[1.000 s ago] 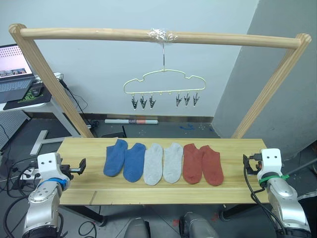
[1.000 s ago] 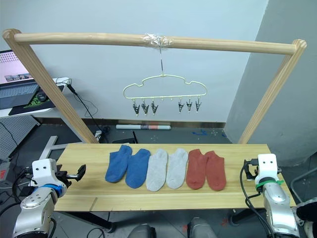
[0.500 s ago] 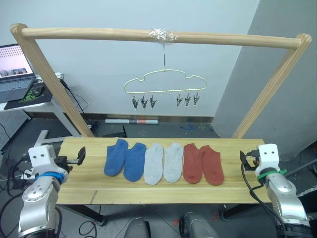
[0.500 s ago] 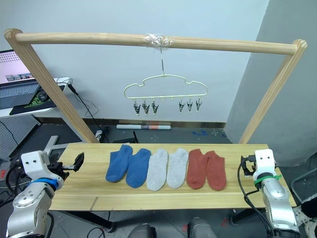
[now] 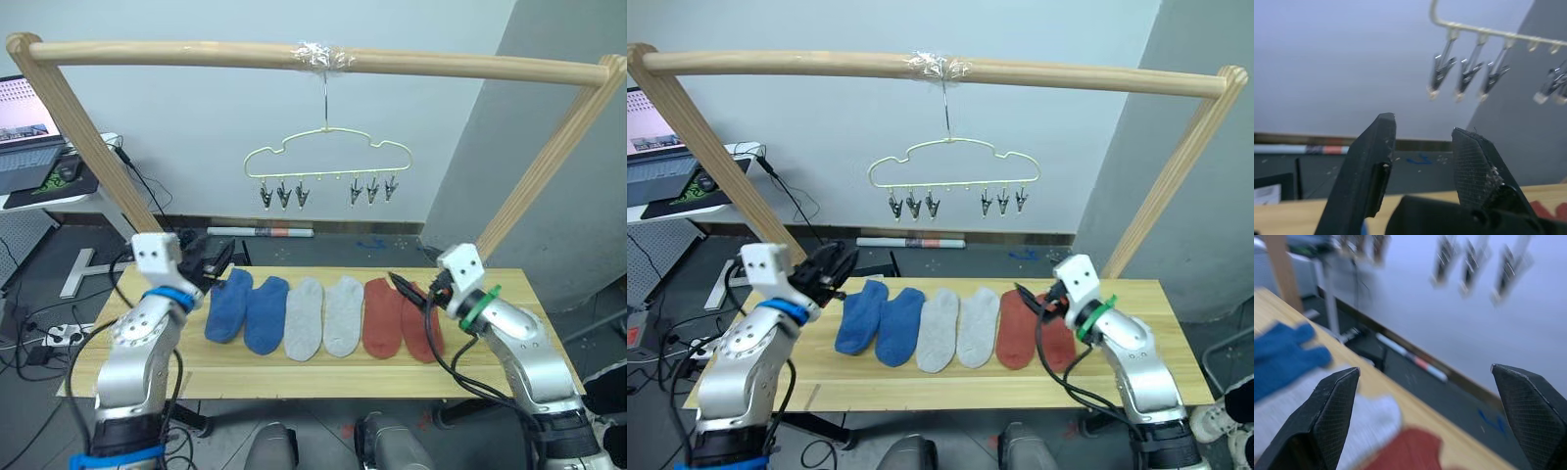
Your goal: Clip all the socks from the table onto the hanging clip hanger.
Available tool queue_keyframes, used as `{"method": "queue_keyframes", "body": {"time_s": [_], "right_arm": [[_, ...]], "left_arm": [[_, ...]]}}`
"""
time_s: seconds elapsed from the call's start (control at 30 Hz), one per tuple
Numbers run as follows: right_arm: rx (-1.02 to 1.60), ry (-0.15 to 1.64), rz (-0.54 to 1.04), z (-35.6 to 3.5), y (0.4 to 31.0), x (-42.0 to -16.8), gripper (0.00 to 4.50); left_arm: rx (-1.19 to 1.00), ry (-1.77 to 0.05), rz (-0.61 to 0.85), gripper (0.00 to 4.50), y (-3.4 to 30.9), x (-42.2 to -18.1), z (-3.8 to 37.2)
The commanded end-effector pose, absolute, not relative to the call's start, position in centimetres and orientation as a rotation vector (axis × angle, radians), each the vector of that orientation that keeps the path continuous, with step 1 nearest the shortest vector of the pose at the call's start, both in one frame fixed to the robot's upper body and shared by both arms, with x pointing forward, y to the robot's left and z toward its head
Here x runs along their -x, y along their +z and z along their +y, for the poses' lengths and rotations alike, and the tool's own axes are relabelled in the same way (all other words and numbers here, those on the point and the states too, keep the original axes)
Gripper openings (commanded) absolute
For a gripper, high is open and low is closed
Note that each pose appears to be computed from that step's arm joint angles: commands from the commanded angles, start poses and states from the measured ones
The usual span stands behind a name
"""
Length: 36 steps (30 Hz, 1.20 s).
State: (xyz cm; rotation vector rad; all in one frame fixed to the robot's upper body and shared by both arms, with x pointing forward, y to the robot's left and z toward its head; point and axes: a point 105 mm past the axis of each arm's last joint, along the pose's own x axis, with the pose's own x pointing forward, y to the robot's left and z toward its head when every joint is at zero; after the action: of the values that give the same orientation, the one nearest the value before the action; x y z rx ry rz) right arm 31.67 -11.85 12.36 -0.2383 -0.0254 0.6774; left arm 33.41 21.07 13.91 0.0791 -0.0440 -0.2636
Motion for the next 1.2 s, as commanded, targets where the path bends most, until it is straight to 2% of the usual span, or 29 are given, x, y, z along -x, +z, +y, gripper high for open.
{"method": "queue_keyframes", "body": {"time_s": [0.03,0.23,0.47,0.97,1.2], "right_arm": [[0.198,0.719,-0.068,-10.4,13.8,-31.6,4.5],[0.161,0.844,-0.163,-6.3,17.4,-32.3,4.5],[0.13,0.897,-0.218,-3.4,19.7,-32.7,4.5],[0.122,0.909,-0.245,-2.9,21.5,-32.9,4.5],[0.121,0.905,-0.245,-3.1,21.7,-33.0,4.5]], "left_arm": [[-0.099,-0.284,-0.082,2.31,14.8,-33.9,20.1],[-0.085,-0.248,-0.124,2.31,15.3,-36.7,18.5],[-0.08,-0.174,-0.168,2.31,15.4,-39.3,17.4],[-0.085,-0.117,-0.274,2.31,18.1,-42.0,16.9],[-0.106,-0.093,-0.323,2.31,19.5,-42.4,17.3]]}}
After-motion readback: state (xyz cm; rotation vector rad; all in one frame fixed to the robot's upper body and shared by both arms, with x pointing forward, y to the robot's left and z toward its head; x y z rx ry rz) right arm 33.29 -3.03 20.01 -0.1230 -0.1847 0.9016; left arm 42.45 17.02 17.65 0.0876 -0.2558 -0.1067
